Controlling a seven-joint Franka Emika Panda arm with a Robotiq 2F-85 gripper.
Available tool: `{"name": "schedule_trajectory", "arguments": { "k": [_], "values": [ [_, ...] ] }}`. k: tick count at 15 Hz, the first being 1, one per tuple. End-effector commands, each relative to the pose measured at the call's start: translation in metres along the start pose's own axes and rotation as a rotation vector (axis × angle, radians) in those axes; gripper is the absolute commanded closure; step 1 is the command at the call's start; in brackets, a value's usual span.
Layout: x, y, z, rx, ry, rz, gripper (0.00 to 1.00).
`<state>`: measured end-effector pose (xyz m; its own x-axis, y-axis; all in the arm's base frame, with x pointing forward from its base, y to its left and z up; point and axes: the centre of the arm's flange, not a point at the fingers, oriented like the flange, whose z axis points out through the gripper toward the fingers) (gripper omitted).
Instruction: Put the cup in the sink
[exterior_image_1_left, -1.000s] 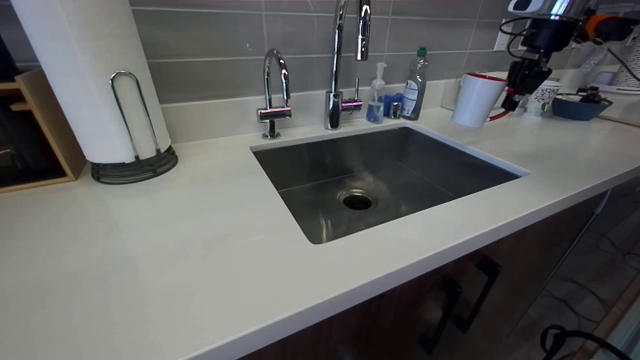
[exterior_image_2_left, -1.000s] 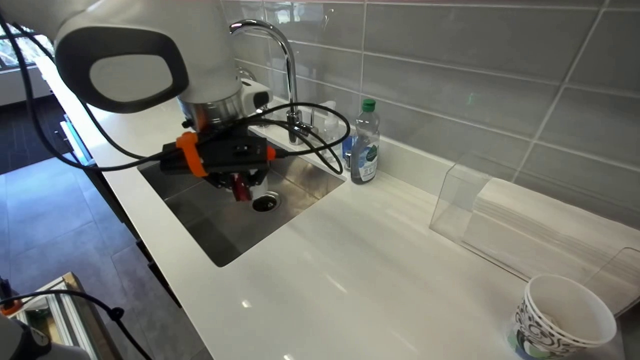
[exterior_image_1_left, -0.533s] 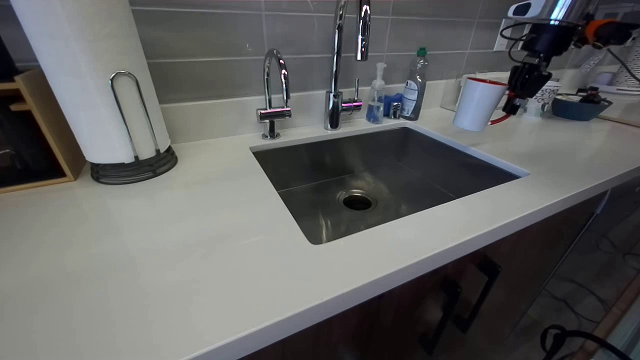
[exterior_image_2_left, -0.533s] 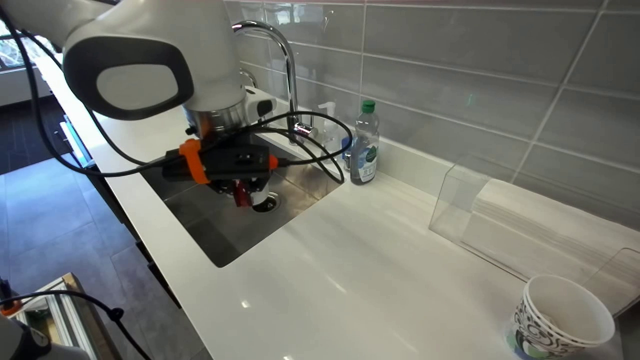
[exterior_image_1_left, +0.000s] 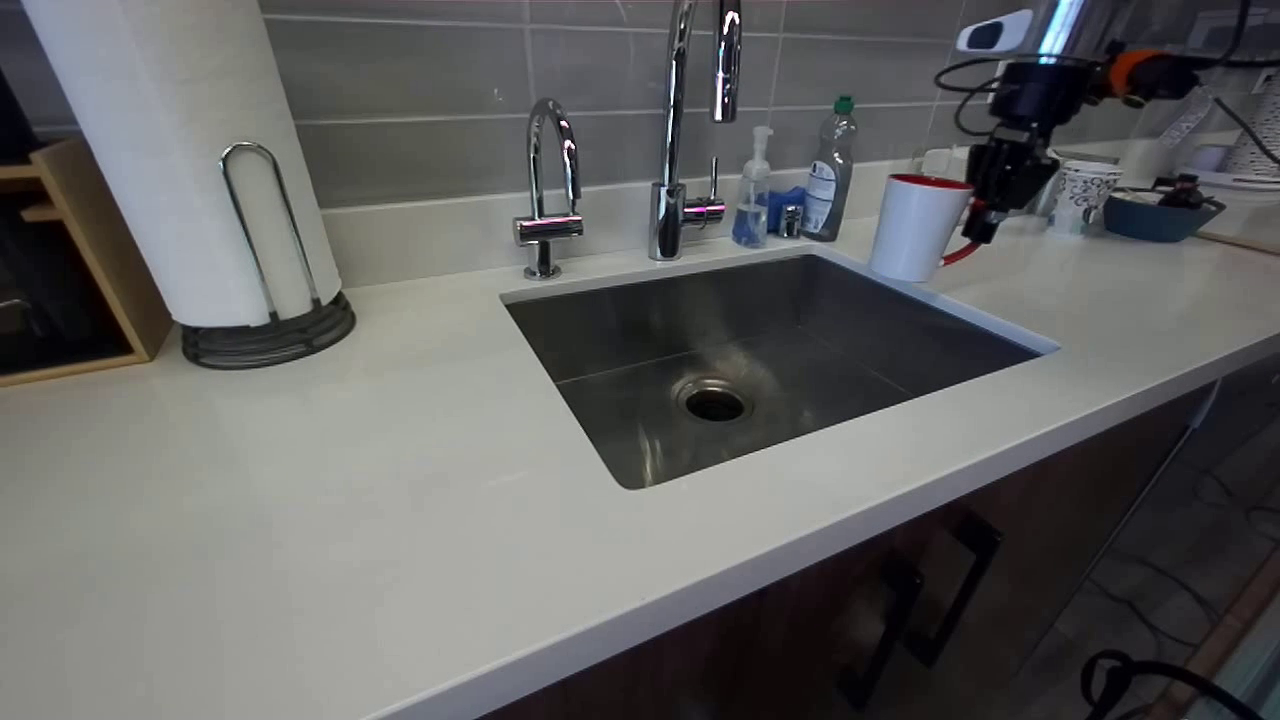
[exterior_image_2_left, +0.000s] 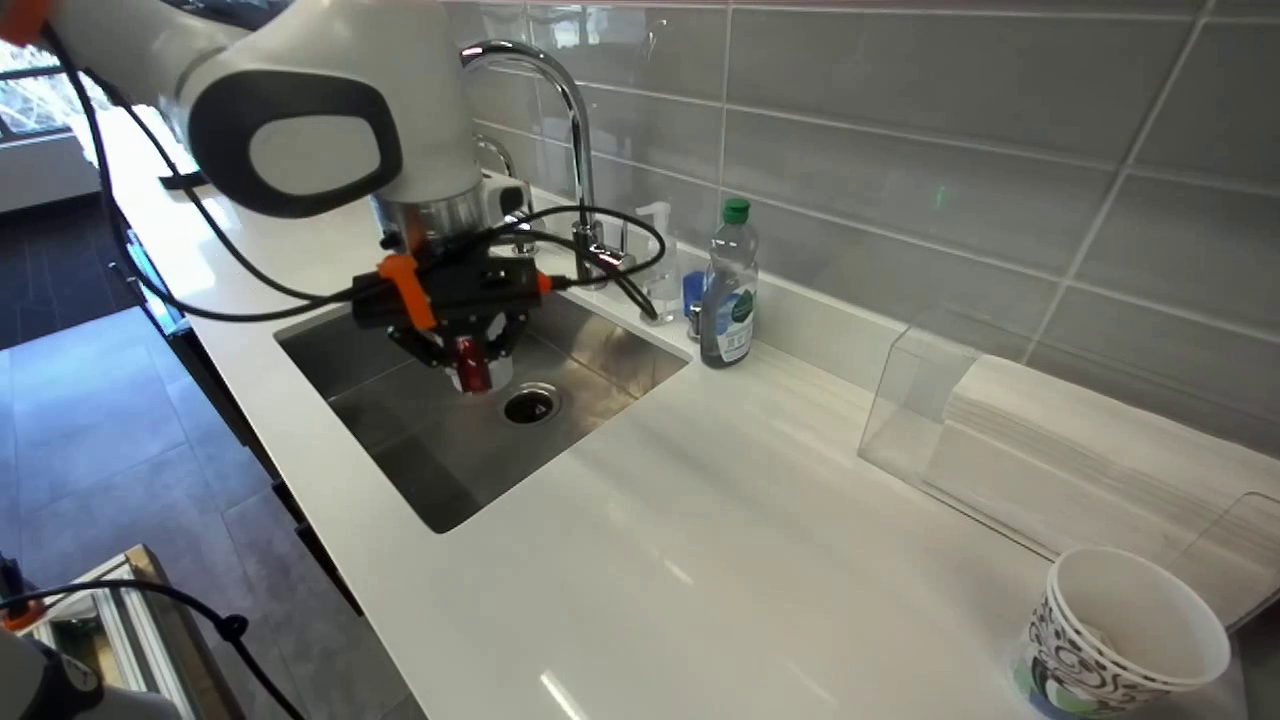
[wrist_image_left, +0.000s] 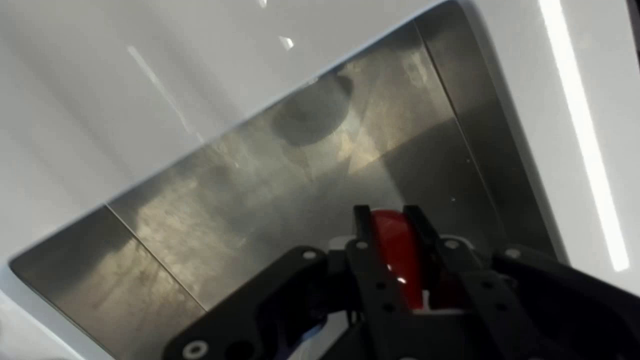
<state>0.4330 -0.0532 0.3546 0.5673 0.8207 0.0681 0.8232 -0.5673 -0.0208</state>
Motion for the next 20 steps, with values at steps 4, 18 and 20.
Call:
{"name": "schedule_trajectory", "arguments": {
  "k": [4,18,20],
  "values": [
    [0.167,-0.002,0.056,0.063,-0.085,-0.363,0.95],
    [0.222,0.017,0.22,0.019,-0.083,-0.756,0.95],
    [0.223,0.019,0.226,0.007,-0.06,-0.754,0.95]
  ]
}}
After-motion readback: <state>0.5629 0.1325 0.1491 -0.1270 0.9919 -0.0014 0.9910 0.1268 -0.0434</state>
